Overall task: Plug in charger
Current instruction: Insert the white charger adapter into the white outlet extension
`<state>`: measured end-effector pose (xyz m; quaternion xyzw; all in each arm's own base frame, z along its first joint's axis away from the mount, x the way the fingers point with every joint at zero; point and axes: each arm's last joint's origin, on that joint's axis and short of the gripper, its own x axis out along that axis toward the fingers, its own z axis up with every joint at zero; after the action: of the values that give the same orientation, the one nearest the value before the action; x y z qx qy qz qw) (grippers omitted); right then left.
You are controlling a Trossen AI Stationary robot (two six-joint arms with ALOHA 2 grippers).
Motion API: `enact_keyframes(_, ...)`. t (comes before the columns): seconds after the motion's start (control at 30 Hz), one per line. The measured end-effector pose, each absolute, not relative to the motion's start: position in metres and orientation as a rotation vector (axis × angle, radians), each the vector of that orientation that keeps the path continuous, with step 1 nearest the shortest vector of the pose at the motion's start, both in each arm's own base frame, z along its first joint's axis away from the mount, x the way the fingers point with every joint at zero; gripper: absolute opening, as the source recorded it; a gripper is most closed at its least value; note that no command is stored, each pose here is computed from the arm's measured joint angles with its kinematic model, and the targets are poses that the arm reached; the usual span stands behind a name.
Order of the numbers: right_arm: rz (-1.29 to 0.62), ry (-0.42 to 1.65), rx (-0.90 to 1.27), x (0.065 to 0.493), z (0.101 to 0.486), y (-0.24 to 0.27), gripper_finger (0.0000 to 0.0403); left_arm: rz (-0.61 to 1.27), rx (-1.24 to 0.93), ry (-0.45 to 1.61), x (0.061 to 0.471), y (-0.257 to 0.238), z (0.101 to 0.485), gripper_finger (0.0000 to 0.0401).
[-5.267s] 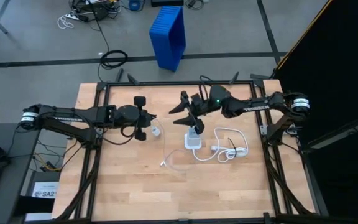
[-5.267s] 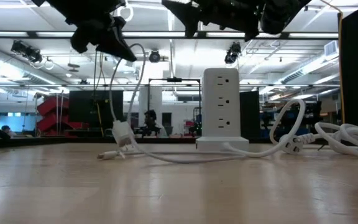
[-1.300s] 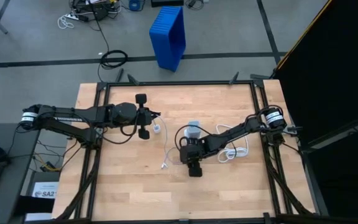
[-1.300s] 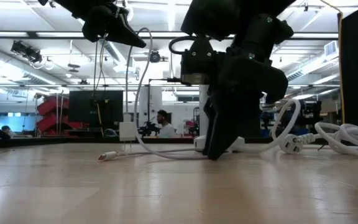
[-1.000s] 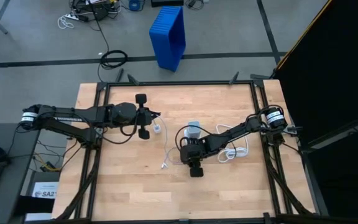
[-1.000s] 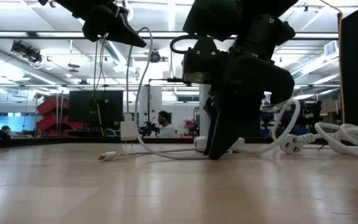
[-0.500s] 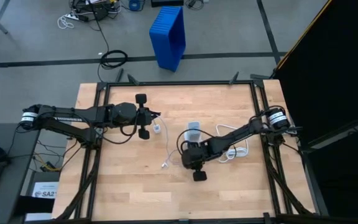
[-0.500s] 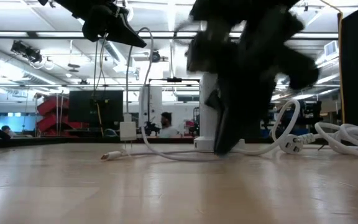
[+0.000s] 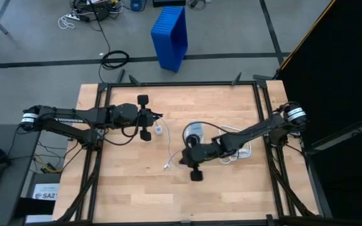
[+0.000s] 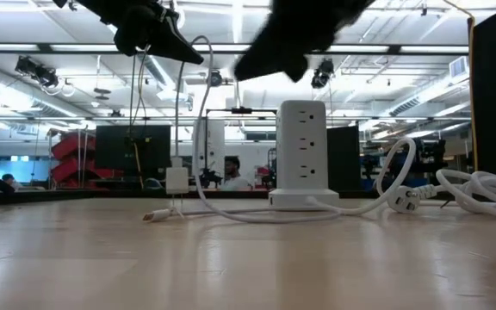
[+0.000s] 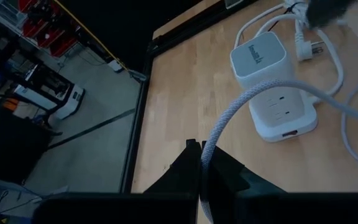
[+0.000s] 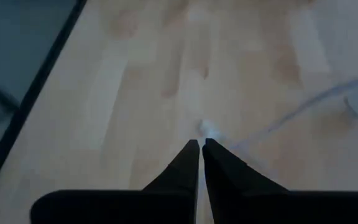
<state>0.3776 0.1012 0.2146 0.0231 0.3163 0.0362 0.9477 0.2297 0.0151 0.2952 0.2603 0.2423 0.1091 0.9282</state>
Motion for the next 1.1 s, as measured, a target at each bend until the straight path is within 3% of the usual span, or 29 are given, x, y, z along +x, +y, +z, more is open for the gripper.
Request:
enact_keyframes(0.17,0.020,0.674,0.075,0.392,0.189,0.084,0.0069,0.181,0.532,0.475,0.231,0.010,0.296,0.0000)
enact_keyframes(0.43,-0.004,0.568,0.112,0.401,0.194,0.077,0.0183,0.156,0.537,0.466,0.231,0.004,0.296,0.0000)
enact_keyframes(0.63,-0.021,0.520,0.126,0.405,0.197,0.070,0.0220,0.154,0.537,0.457,0.231,0.003,0.297,0.0000)
enact_keyframes(0.77,-0.020,0.493,0.118,0.407,0.199,0.069,0.0191,0.156,0.537,0.451,0.231,0.003,0.297,0.0000)
enact_keyframes(1.03,0.036,0.560,0.092,0.404,0.194,0.070,0.0022,0.154,0.538,0.459,0.231,0.003,0.297,0.0000)
enact_keyframes(1.1,0.057,0.569,0.084,0.403,0.194,0.073,0.0008,0.152,0.539,0.469,0.231,0.003,0.296,0.0000)
